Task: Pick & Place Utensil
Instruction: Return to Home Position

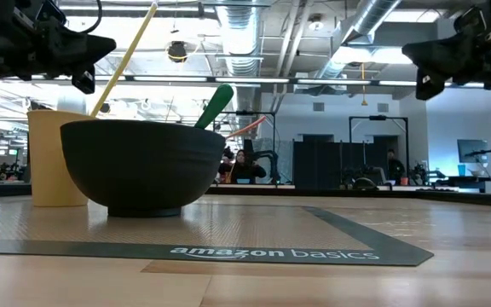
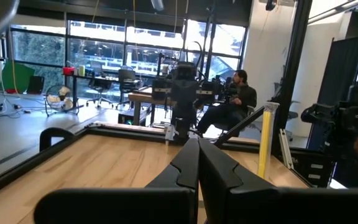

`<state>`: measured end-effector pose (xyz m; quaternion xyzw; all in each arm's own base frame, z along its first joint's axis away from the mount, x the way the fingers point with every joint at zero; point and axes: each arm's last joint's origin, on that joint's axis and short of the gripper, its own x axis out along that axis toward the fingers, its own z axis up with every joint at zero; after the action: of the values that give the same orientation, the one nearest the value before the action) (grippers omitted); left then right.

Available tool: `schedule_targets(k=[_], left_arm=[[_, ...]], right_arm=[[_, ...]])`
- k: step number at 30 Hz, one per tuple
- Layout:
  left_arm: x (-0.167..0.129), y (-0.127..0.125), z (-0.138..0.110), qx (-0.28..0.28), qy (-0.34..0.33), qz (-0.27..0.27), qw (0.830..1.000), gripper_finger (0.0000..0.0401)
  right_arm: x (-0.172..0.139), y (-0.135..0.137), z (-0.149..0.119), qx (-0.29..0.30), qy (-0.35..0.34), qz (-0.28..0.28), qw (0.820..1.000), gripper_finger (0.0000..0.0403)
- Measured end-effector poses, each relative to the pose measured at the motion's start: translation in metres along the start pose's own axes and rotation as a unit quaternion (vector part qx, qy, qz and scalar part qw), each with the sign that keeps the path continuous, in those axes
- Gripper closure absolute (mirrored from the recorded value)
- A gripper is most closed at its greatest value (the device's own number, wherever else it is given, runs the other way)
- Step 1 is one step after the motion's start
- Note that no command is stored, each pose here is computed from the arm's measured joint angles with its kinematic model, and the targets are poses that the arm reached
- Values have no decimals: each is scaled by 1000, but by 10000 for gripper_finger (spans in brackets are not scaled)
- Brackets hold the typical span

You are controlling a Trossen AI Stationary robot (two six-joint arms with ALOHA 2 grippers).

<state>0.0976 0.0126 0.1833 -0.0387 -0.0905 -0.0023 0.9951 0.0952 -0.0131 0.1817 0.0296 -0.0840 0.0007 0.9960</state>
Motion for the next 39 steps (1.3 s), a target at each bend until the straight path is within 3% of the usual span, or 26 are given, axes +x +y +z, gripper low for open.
schedule_targets(k=[15, 21, 39], left_arm=[[0, 0, 1, 0, -3, 0, 1000, 397], [0, 0, 1, 1, -4, 0, 1000, 397], [0, 0, 1, 1, -4, 0, 1000, 397]], right_arm=[[0, 6, -13, 5, 52, -162, 985, 403], [1, 9, -14, -28, 62, -154, 986, 403], [1, 10, -14, -8, 59, -153, 986, 403]])
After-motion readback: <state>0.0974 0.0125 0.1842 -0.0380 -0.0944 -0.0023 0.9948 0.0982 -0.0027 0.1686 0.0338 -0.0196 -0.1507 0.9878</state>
